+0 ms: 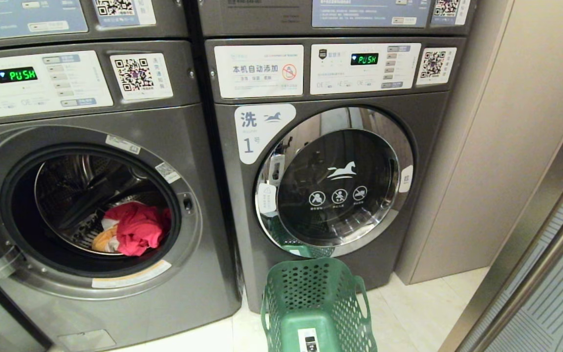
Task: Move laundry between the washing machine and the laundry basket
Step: Pick a cloth and place it into the basket
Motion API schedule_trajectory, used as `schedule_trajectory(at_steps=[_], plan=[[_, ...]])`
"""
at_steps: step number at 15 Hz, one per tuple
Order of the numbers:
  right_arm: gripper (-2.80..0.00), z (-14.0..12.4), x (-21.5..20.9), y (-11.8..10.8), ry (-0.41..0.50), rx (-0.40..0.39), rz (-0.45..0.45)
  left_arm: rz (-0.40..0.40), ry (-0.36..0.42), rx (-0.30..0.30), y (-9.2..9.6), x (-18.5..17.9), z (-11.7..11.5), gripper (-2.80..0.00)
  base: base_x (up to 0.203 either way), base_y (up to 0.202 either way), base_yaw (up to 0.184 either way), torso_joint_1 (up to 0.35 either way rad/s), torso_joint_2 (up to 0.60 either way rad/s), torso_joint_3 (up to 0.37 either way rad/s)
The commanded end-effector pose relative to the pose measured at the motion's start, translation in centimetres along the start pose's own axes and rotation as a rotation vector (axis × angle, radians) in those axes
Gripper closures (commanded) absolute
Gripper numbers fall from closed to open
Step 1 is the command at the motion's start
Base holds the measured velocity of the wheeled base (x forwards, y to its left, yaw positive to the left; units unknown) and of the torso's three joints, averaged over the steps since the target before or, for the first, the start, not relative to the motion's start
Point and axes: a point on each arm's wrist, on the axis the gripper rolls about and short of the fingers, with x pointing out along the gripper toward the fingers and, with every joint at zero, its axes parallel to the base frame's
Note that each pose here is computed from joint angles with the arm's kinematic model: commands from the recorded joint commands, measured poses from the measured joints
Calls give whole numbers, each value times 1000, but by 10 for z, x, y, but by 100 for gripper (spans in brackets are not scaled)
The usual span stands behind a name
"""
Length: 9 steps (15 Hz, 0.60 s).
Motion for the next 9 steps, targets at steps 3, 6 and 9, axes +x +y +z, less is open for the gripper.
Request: schedule_trajectory(at_steps=[3, 6, 9], plan=[[0, 0, 0, 0, 0, 0, 0, 1, -1, -1, 0, 0, 0, 0, 0, 0, 0, 0, 0, 0], [0, 0, 0, 0, 0, 0, 0, 1, -1, 0, 0, 0, 0, 0, 0, 0, 0, 0, 0, 0], [0, 0, 0, 0, 0, 0, 0, 1, -1, -1, 0, 0, 0, 0, 0, 0, 0, 0, 0, 0]])
